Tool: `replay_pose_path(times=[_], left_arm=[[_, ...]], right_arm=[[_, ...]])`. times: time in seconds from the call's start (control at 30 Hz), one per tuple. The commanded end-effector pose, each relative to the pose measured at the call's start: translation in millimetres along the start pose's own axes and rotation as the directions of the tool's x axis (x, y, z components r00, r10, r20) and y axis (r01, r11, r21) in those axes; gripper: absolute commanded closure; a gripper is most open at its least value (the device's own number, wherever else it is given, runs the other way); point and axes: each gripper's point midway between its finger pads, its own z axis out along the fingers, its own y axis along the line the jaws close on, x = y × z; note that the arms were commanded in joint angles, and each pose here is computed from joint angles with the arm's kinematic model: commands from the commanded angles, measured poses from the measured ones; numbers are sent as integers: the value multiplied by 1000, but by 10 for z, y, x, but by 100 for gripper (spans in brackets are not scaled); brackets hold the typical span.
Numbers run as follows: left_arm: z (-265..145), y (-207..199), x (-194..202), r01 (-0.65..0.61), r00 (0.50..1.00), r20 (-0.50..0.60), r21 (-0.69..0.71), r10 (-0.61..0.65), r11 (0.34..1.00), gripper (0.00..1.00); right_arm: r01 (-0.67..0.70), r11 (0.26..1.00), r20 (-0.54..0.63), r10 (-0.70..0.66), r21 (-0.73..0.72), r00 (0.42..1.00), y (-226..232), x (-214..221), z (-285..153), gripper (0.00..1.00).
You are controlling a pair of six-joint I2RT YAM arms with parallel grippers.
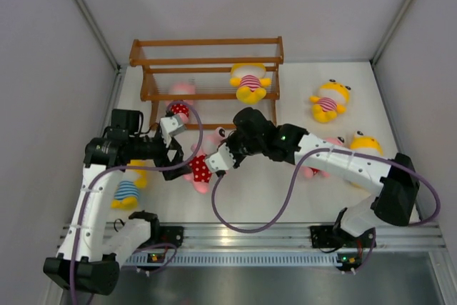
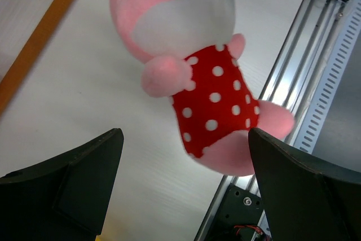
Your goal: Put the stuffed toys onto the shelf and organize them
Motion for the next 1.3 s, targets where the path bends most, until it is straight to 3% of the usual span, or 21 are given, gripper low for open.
replay_pose_path(times=[0.0,0.2,0.3,0.4,0.43,0.47,0.5,0.57,0.6,0.67,0.8,0.9,0.97,1.2,1.27], left_arm=[[71,-129,-174,-40,997,73,121,31,992,1],[149,21,-154,-13,1000,27,109,10,994,2],[237,300,-70,63,997,-36,13,-63,998,1],[300,326,-28,109,993,-54,26,-108,994,2],[308,307,-50,119,992,-46,40,-117,992,7],[315,296,-72,123,992,-40,52,-121,991,21],[317,282,-117,133,991,-31,67,-131,989,56],[313,296,-160,138,990,-25,67,-137,988,96],[307,303,-189,147,989,-22,65,-146,987,100],[299,281,-203,156,988,-13,76,-156,985,100],[314,293,-236,211,977,17,75,-213,975,100],[306,386,-235,261,965,26,38,-262,965,100],[294,467,-229,281,959,36,8,-282,960,100],[272,593,-247,361,931,61,-23,-359,932,100],[255,592,-255,362,931,67,-26,-359,932,100]], right_arm=[[122,992,63,-124,34,990,-235,-126,5,100],[203,973,129,-216,108,968,-418,-294,39,100],[203,962,177,-235,181,956,-574,-426,-10,100],[193,953,218,-245,232,945,-680,-523,-60,98],[179,950,231,-239,254,943,-747,-561,-78,96],[166,952,238,-229,257,944,-765,-567,-73,93],[112,960,254,-180,258,950,-780,-575,-73,82],[28,946,276,-123,324,953,-912,-583,-131,78],[-79,938,312,-32,336,949,-947,-568,-178,72],[-183,896,376,19,405,926,-1006,-573,-342,61],[-403,831,463,204,384,862,-817,-544,-571,30],[-574,731,529,343,368,776,-732,-542,-822,29],[-616,683,511,395,392,763,-636,-474,-881,29],[-603,725,464,431,333,774,-167,-1162,-296,28],[-607,718,423,459,341,781,-92,-1124,-79,27]])
